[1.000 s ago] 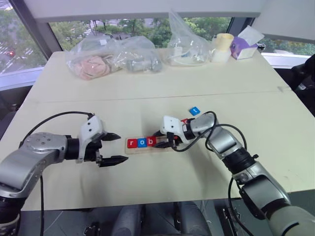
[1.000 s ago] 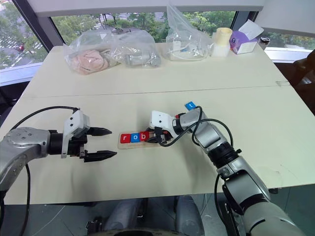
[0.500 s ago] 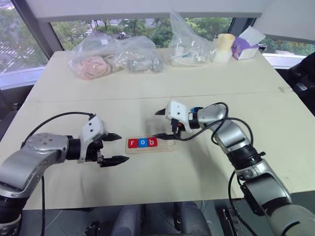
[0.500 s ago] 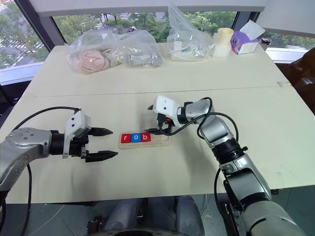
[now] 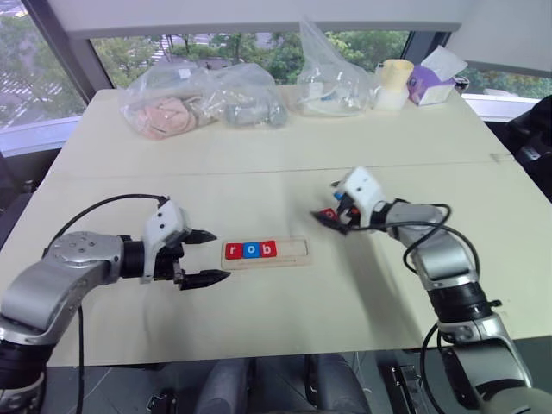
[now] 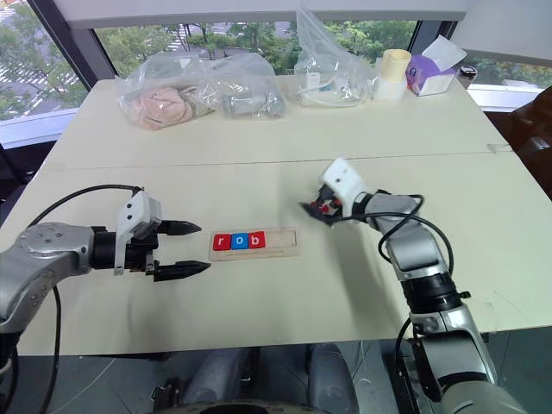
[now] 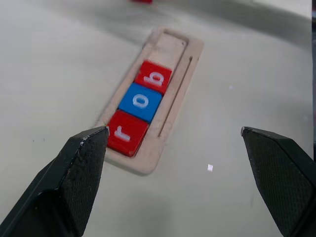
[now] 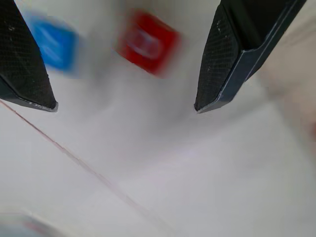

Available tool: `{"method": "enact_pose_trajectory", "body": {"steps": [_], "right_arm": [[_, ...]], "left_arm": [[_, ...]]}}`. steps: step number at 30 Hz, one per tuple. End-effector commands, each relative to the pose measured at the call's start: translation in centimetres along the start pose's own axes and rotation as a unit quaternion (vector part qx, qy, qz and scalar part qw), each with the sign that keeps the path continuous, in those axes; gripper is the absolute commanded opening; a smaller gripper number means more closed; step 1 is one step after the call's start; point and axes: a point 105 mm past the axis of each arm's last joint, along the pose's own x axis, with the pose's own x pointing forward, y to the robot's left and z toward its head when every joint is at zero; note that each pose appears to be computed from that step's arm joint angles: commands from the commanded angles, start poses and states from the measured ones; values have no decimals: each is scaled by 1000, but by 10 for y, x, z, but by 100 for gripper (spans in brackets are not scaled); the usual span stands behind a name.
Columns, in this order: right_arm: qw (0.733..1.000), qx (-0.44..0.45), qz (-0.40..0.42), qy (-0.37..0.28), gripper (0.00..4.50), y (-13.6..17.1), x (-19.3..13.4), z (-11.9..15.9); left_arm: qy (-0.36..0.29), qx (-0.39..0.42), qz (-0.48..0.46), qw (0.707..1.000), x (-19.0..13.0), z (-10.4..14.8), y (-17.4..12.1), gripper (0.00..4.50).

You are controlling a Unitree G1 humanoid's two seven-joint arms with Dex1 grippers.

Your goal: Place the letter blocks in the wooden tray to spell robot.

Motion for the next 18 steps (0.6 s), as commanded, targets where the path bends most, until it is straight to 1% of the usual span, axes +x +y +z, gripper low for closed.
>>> {"method": "enact_pose_trajectory", "body": {"steps": [1, 5, 10, 13, 15, 18], "right_arm": [[997, 56, -46, 8, 447, 8, -20, 3], [996, 75, -52, 24, 447, 27, -25, -5], [989, 110, -84, 42, 447, 41, -10, -30], [989, 119, -82, 39, 447, 47, 1, -31], [988, 129, -72, 33, 447, 52, 8, -28], [989, 111, -83, 44, 447, 51, 16, -33]], "left_arm": [[-33, 29, 4, 999, -2, 23, -3, 450], [-41, 35, -7, 999, 2, 30, -8, 450], [-49, 36, -12, 998, 10, 32, -6, 450], [-43, 40, -12, 998, 12, 30, -3, 450], [-19, 54, -13, 998, 13, 22, -2, 450], [-27, 46, -13, 998, 14, 22, -2, 450]]}}
